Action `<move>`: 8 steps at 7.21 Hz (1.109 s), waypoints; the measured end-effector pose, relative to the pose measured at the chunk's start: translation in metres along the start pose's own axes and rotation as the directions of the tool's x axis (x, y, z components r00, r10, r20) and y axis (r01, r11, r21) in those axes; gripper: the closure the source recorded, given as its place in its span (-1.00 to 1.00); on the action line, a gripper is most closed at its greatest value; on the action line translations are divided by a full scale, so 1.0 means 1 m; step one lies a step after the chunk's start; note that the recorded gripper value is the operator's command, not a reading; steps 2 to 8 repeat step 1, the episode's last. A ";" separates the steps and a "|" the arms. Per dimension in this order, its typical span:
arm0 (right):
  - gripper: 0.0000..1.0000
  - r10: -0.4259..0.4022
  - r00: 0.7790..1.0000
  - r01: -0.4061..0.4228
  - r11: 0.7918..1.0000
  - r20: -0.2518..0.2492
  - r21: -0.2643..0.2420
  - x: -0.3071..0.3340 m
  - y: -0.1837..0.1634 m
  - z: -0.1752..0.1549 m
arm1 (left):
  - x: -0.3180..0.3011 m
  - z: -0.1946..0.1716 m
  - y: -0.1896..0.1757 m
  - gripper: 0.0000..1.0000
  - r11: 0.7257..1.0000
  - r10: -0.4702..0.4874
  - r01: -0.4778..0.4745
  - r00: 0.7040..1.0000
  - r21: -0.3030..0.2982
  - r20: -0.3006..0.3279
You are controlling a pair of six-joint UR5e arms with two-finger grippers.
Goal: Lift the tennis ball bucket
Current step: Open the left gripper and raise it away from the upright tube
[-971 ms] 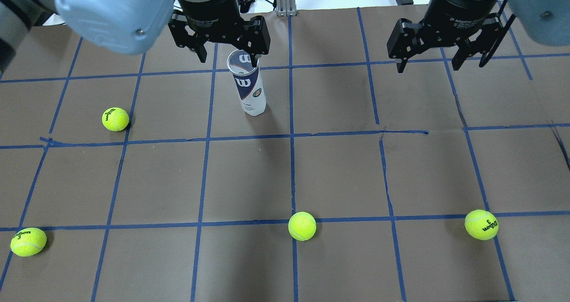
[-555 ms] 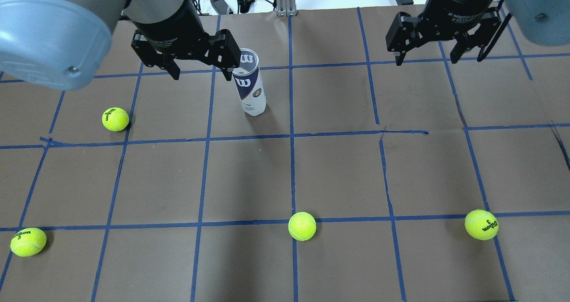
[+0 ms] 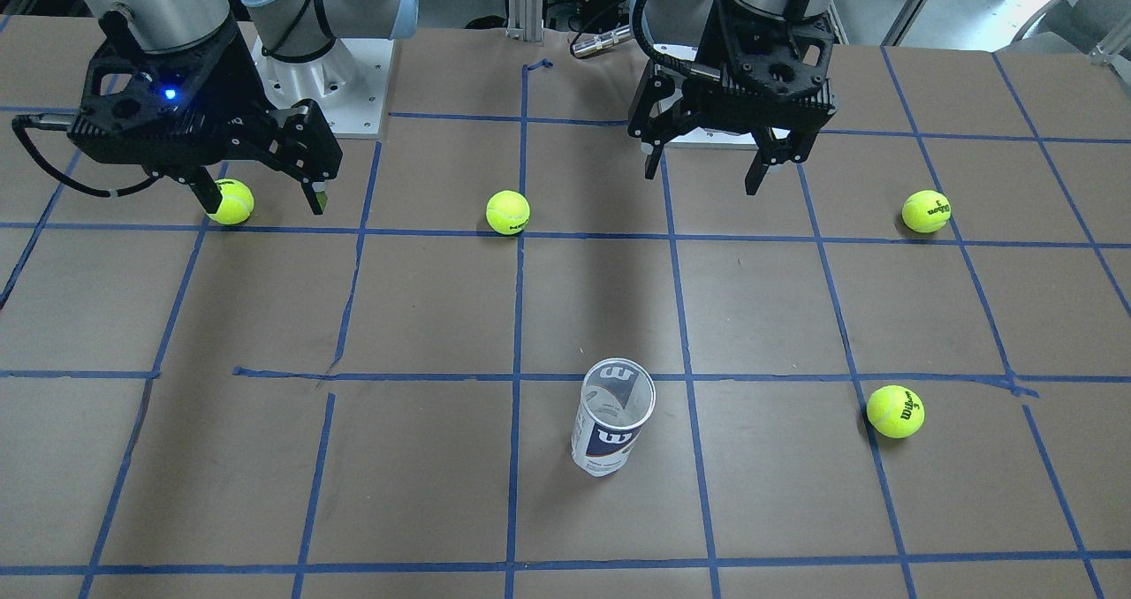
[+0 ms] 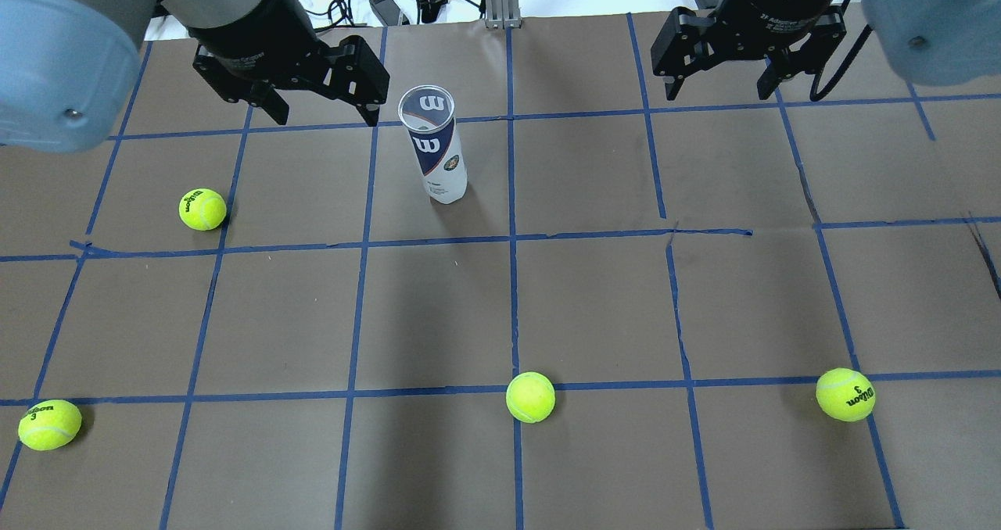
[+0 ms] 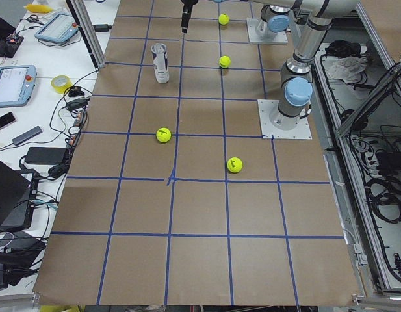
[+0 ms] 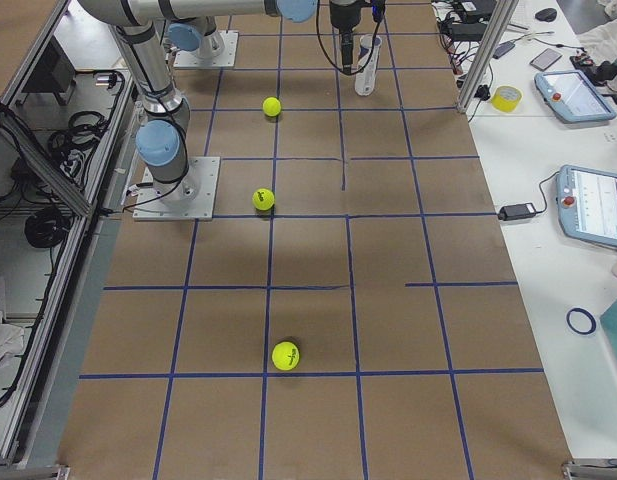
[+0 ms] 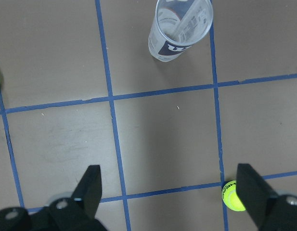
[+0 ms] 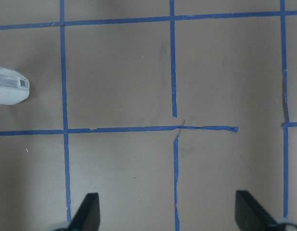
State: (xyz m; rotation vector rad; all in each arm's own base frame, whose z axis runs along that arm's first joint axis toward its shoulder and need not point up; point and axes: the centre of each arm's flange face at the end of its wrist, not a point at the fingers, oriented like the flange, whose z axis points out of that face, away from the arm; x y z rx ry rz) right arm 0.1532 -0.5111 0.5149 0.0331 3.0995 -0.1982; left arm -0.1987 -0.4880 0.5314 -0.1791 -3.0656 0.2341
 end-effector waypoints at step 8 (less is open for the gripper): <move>-1.00 -0.002 1.000 0.002 1.000 0.002 -0.008 0.000 0.002 0.004 | -0.001 0.000 -0.001 -1.00 1.000 0.004 -0.004 1.000 0.007 0.001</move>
